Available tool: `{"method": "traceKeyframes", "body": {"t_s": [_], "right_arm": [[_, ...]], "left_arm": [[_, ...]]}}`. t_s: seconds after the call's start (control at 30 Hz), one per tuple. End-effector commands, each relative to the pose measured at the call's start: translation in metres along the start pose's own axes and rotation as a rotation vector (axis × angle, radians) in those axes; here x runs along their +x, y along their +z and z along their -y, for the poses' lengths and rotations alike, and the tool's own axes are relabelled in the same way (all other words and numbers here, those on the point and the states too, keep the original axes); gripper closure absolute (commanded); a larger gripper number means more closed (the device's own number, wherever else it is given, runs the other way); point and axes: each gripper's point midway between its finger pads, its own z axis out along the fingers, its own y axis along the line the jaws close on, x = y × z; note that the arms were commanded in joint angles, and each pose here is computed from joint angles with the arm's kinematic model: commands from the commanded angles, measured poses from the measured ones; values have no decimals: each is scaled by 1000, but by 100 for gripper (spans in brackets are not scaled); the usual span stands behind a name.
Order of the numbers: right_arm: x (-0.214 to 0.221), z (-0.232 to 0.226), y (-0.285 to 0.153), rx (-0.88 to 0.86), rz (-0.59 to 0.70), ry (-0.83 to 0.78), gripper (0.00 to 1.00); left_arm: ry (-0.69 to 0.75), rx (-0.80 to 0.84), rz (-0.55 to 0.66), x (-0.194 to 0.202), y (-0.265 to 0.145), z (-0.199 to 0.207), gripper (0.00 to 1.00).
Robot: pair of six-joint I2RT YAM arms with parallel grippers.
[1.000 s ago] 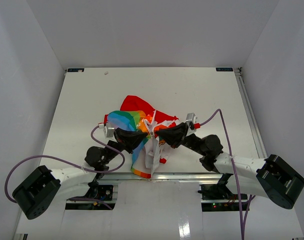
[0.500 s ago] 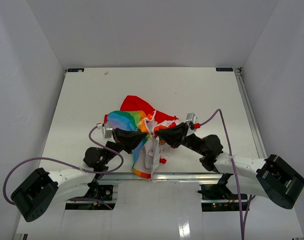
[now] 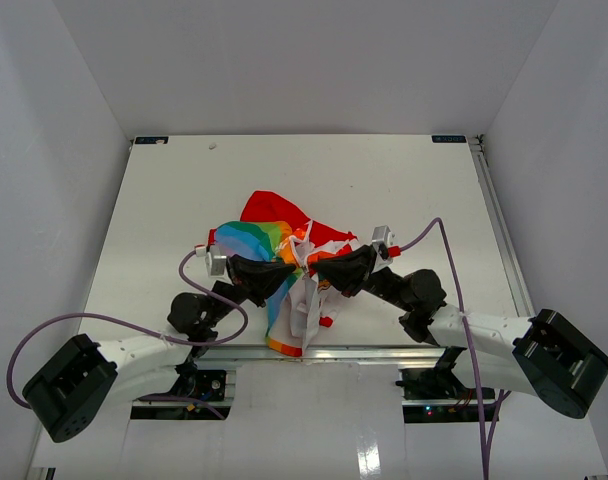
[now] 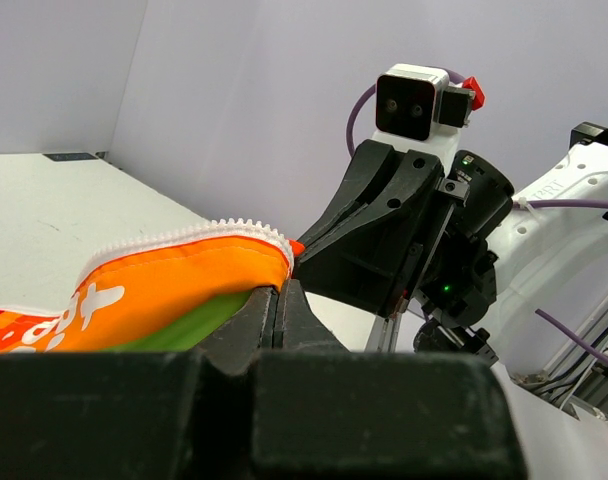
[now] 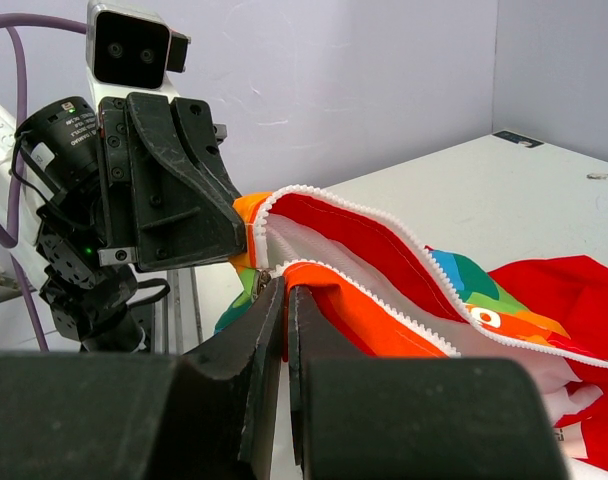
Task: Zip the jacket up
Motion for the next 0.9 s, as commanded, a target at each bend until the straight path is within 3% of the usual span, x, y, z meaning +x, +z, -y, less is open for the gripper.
{"method": "traceKeyframes", "body": {"t_s": [0.0,0.87], "right_arm": [[-146,-56,-20,-185,584,-227,92],[-143,-55,-19,-182,576,-220,92]], "left_arm": [[59,95,152,-40,5,24,100],[75,73,159,-41,2,21,100]]}}
